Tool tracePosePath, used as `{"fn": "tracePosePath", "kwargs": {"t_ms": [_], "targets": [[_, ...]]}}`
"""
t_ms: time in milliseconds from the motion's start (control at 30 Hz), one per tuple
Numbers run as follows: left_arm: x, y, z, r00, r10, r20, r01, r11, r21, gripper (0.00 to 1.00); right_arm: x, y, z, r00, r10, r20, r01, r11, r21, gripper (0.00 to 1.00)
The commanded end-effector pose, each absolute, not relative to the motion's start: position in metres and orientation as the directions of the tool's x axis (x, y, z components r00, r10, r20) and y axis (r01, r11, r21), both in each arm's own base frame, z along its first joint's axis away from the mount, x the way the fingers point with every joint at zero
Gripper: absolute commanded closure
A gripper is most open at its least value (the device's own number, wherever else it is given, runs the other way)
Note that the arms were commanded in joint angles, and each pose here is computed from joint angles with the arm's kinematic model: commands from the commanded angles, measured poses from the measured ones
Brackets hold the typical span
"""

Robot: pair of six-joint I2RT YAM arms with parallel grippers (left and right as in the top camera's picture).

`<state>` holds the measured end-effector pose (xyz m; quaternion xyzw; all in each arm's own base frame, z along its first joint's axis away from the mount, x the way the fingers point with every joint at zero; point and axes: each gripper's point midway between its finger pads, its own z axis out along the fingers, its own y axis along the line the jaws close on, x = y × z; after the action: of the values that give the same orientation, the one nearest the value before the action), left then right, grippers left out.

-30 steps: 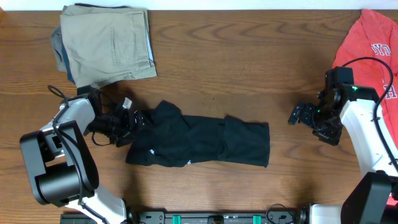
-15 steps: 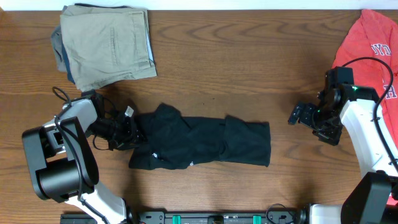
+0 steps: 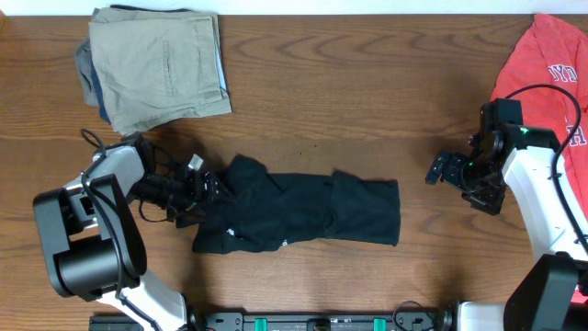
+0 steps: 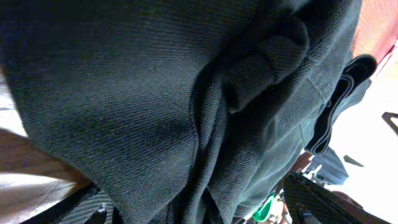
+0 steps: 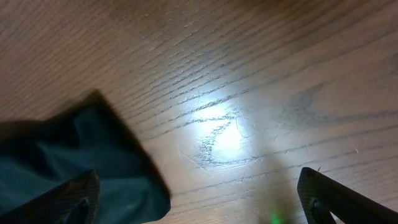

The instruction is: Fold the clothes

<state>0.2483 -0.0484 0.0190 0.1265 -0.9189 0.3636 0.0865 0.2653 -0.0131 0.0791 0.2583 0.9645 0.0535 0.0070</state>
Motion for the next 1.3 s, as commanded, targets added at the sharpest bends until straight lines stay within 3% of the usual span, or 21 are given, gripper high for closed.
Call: {"fn": "tracePosePath", "kwargs": {"t_ms": [0, 167, 333, 367, 533, 633, 967, 1267], "targets": [[0.235, -0.055, 0.003, -0.959, -0.094, 0.268, -0.245, 0.752, -0.612, 0.11, 0.267, -0.014, 0.082, -0.872, 0.490, 0.005, 0.487, 0.866, 0.111, 0.01], [0.236, -0.072, 0.000, -0.969, -0.032, 0.247, -0.181, 0.773, -0.609, 0.10, 0.267, -0.014, 0.082, -0.872, 0.490, 0.005, 0.487, 0.866, 0.111, 0.01], [0.237, -0.073, -0.009, -0.956, -0.081, 0.283, -0.224, 0.823, -0.523, 0.11, 0.267, -0.014, 0.082, -0.872, 0.490, 0.005, 0.487, 0.866, 0.111, 0.01], [0.237, -0.074, -0.010, -0.956, -0.079, 0.282, -0.222, 0.825, -0.519, 0.15, 0.267, -0.014, 0.082, -0.872, 0.490, 0.005, 0.487, 0.866, 0.112, 0.01], [0.239, -0.081, -0.011, -0.954, -0.088, 0.287, -0.230, 0.829, -0.509, 0.71, 0.267, -0.014, 0.082, -0.873, 0.489, 0.005, 0.486, 0.867, 0.111, 0.01], [0.239, -0.080, -0.015, -0.948, -0.113, 0.299, -0.249, 0.847, -0.470, 0.94, 0.267, -0.013, 0.082, -0.873, 0.489, 0.005, 0.486, 0.867, 0.111, 0.01], [0.234, -0.032, -0.025, -0.888, -0.323, 0.328, -0.390, 0.906, -0.163, 0.94, 0.267, -0.013, 0.082, -0.873, 0.489, 0.005, 0.486, 0.867, 0.111, 0.01], [0.247, 0.023, 0.024, -0.852, -0.430, 0.298, -0.446, 0.895, 0.017, 0.94, 0.267, -0.014, 0.082, -0.873, 0.489, 0.005, 0.486, 0.867, 0.111, 0.01]]}}
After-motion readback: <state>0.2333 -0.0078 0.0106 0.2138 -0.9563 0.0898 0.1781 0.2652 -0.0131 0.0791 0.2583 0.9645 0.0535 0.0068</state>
